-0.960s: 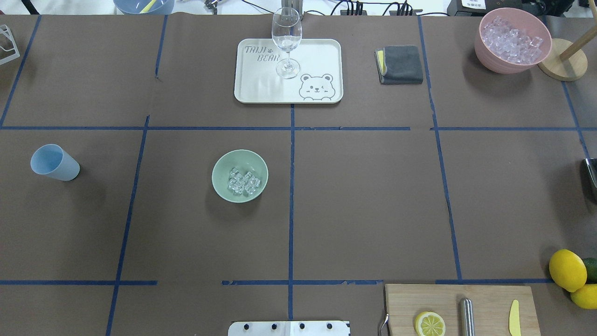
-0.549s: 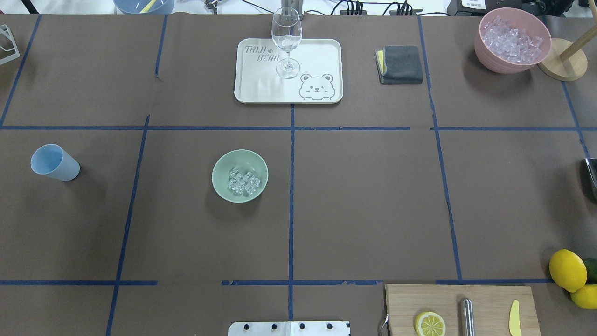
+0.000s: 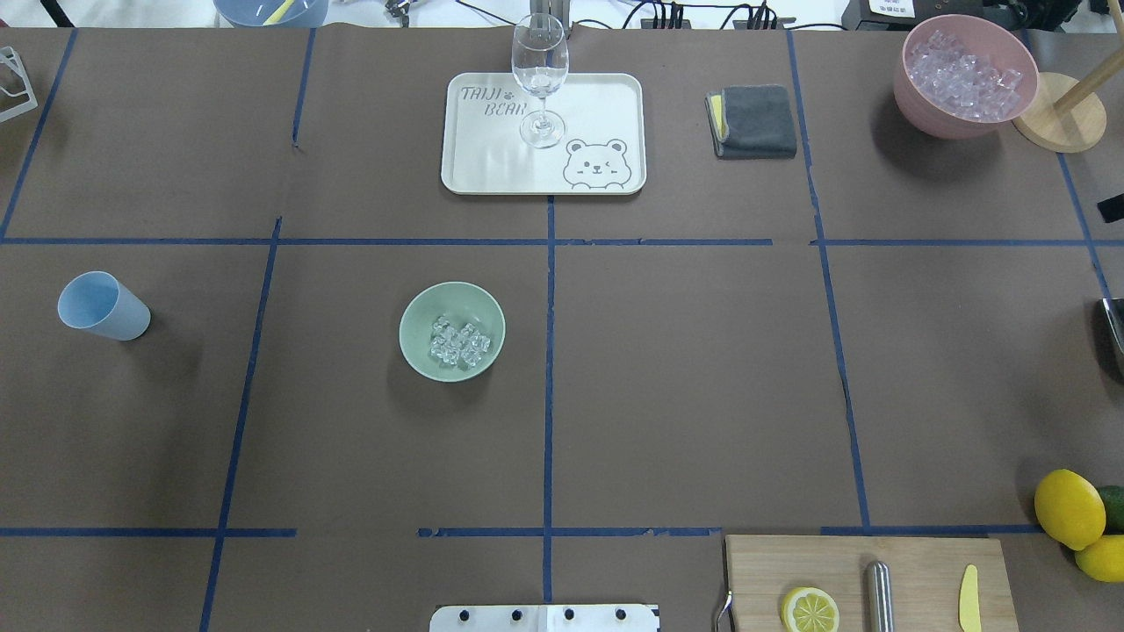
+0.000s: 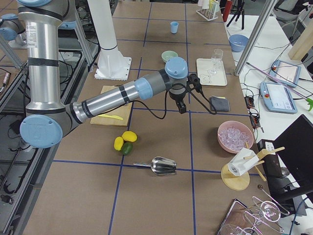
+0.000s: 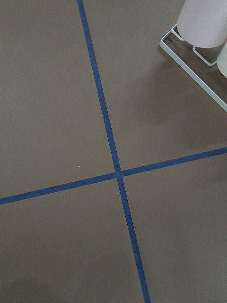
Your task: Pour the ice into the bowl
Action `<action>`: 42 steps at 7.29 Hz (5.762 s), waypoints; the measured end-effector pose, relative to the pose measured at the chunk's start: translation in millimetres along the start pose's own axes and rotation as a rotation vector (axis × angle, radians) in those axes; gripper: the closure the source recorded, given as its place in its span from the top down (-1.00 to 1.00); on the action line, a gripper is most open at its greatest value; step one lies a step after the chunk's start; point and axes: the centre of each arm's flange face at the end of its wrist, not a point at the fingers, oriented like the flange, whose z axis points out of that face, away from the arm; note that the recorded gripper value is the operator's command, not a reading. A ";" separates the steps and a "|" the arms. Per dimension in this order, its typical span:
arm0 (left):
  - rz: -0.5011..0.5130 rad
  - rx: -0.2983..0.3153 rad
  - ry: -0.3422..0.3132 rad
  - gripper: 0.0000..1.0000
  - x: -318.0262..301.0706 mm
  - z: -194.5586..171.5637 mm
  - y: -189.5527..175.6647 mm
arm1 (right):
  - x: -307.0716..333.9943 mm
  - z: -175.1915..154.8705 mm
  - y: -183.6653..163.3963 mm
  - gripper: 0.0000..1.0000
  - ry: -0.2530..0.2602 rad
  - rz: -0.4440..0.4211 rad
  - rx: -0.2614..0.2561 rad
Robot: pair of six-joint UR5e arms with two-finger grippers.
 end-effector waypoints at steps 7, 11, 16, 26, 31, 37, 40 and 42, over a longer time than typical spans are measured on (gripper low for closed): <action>0.014 0.010 0.001 1.00 4.7 -4.1 -5.7 | -391.0 210.6 -134.9 1.00 0.129 0.217 0.035; 0.020 0.016 0.001 1.00 6.6 -6.3 -9.3 | -549.8 323.2 -153.9 0.95 0.221 0.304 0.033; 0.025 0.020 0.001 1.00 7.3 -7.2 -10.6 | -529.2 385.7 -118.2 -0.99 0.206 0.306 0.027; 0.025 0.020 0.002 1.00 7.3 -7.0 -10.6 | -432.0 266.7 -173.7 -1.00 0.053 0.326 0.048; 0.019 0.014 0.003 1.00 5.5 -4.5 -7.4 | -163.6 211.1 -126.9 -1.00 0.134 0.213 -0.029; 0.024 0.018 0.004 1.00 6.3 -4.7 -7.9 | 1.6 184.3 45.5 -1.00 0.084 0.295 -0.046; 0.026 0.020 0.009 1.00 7.3 -4.9 -8.6 | 23.1 183.3 79.8 -1.00 0.089 0.326 -0.039; 0.025 0.022 0.020 1.00 8.2 -4.7 -8.8 | 28.3 187.3 83.2 -1.00 0.096 0.343 -0.038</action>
